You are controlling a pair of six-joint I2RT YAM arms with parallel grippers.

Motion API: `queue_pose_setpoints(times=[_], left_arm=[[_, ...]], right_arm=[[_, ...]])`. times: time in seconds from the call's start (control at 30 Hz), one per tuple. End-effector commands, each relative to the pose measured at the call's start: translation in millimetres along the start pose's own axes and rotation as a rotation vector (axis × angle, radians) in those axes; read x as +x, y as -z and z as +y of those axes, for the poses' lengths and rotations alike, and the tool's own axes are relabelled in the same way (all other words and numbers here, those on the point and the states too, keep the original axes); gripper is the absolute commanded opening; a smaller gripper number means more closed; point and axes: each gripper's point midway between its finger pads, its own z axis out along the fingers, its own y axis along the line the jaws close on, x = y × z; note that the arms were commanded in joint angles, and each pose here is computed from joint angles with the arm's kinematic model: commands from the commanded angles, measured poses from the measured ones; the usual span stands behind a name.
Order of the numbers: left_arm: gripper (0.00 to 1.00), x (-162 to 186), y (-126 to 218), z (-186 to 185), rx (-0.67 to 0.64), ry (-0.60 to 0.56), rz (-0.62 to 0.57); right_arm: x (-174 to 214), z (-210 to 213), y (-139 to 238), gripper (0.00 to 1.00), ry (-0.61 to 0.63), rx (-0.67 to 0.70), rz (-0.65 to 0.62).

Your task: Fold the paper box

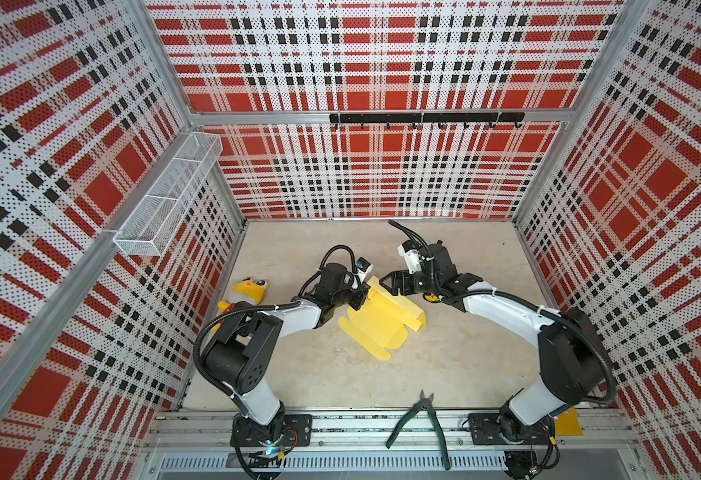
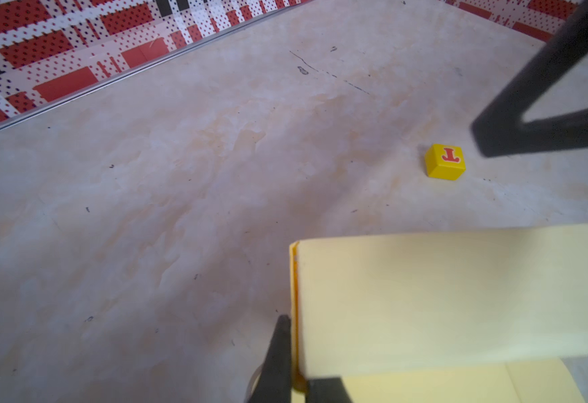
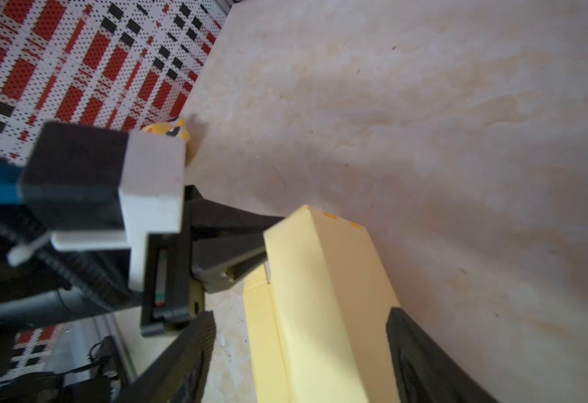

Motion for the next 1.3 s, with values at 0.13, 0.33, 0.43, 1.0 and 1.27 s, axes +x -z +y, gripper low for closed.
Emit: queue_pose_setpoints(times=[0.13,0.33,0.43,1.0,1.27], left_arm=[[0.00,6.6,-9.5,-5.0,0.005,-0.033,-0.001],[0.00,9.7,-10.9,-8.8,0.025,-0.037,-0.004],[0.00,11.3,-11.7,-7.9,0.020,-0.042,0.001],[0.16,19.1,-27.6,-11.7,0.034,-0.043,0.007],[0.23,15.4,-37.7,-12.5,0.046,-0.063,-0.022]], right_arm=[[-17.6,-1.3,-28.3,0.79,-0.097,-0.114,-0.028],[-9.3,-17.6,-46.8,0.78,-0.149,-0.132,-0.019],[-6.5,-24.7,-53.8,0.76,-0.184,-0.144,-0.021],[31.3,-77.9,-64.6,0.62,-0.326,-0.108,0.009],[24.6,-87.2,-56.9,0.62,-0.361,-0.128,0.008]])
